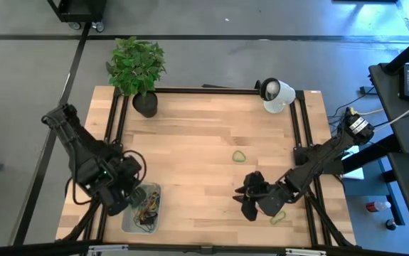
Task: Pick and place rubber bands into bin
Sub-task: Put the yellow rubber band into the bin, then put the green rubber band into the bin
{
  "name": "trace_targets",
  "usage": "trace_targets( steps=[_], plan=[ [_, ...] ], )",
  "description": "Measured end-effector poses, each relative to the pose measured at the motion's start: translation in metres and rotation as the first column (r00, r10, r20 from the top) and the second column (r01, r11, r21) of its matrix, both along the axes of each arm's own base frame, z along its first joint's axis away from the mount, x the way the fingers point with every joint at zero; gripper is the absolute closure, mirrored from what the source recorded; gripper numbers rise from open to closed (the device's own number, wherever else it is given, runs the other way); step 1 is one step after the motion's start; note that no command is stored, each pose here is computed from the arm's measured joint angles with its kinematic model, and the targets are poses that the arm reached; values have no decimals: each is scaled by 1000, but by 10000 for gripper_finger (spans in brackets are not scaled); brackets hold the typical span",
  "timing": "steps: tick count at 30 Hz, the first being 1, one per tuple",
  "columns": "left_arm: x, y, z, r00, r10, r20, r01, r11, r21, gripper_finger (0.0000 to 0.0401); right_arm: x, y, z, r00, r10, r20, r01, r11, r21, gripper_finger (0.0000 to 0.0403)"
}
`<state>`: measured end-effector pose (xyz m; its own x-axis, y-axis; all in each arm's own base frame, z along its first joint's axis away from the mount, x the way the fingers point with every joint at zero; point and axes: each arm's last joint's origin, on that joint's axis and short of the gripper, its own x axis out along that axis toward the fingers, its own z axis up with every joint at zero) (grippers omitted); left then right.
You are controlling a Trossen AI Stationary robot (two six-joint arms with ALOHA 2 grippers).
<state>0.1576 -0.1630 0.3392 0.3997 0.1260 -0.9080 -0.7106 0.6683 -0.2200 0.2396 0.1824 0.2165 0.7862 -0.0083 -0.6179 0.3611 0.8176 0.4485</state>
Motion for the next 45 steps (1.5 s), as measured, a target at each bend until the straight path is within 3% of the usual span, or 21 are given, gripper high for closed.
trace_targets(
  steps=[6, 15, 21, 28, 34, 41, 45],
  plan=[
    [-3, -16, -13, 992, 35, -120, -40, 999, -35, 399, -2, 3, 0, 1000, 10, -1, -10, 1000, 2, 250],
    [8, -45, -47, 954, 40, -299, -42, 999, 0, 399, -2, 3, 0, 1000, 11, -1, -11, 1000, 1, 250],
    [23, -66, -74, 938, 31, -346, -35, 999, -4, 399, -2, 3, 0, 1000, 12, -1, -12, 1000, -1, 250],
    [37, -82, -110, 907, 23, -420, 5, 998, 67, 392, -3, 3, 0, 1000, 18, -3, -18, 1000, 1, 250],
    [43, -85, -122, 876, 34, -481, -18, 999, 38, 343, -6, 7, 0, 999, 37, -5, -37, 999, 5, 250],
    [43, -79, -109, 890, 27, -455, -29, 1000, 2, 267, -7, 9, 0, 999, 42, -5, -42, 999, 6, 250],
    [43, -71, -96, 909, 6, -416, -15, 1000, -17, 243, -7, 9, 0, 999, 42, -5, -42, 999, 5, 250]
  ],
)
